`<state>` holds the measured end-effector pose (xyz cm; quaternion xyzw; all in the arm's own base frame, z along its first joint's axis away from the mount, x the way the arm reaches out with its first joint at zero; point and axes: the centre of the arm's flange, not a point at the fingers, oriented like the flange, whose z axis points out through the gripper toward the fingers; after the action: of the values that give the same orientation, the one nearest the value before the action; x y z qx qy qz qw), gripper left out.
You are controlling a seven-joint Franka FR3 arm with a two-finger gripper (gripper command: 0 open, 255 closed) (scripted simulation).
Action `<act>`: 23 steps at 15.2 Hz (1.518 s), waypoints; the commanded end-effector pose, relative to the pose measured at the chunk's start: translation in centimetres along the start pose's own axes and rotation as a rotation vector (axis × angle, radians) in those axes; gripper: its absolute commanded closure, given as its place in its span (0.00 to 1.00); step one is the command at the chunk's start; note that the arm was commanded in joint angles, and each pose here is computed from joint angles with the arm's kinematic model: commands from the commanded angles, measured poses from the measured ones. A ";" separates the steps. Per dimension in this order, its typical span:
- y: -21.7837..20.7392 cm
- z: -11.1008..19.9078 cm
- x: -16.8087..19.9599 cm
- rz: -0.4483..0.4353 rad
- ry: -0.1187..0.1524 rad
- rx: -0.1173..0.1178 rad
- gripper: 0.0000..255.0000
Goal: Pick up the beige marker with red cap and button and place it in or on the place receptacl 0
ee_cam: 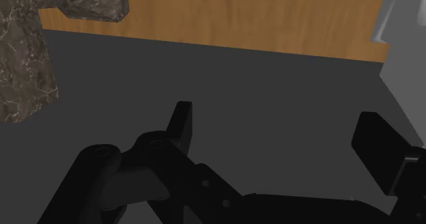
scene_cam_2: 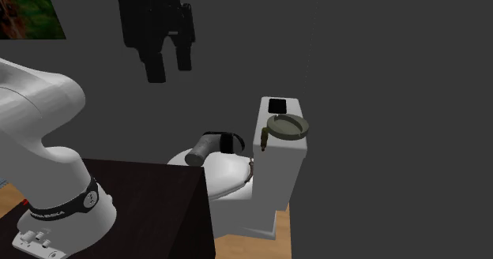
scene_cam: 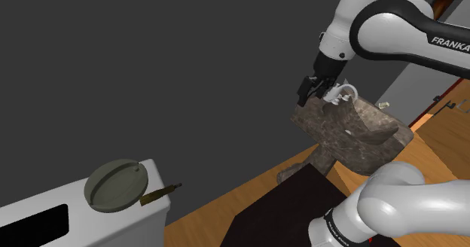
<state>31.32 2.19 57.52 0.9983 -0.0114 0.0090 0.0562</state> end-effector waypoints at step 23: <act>-17.3 15.7 15.5 -0.710 0.015 0.067 0.00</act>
<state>47.18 16.14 41.20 0.9469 0.3206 -0.0032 0.0251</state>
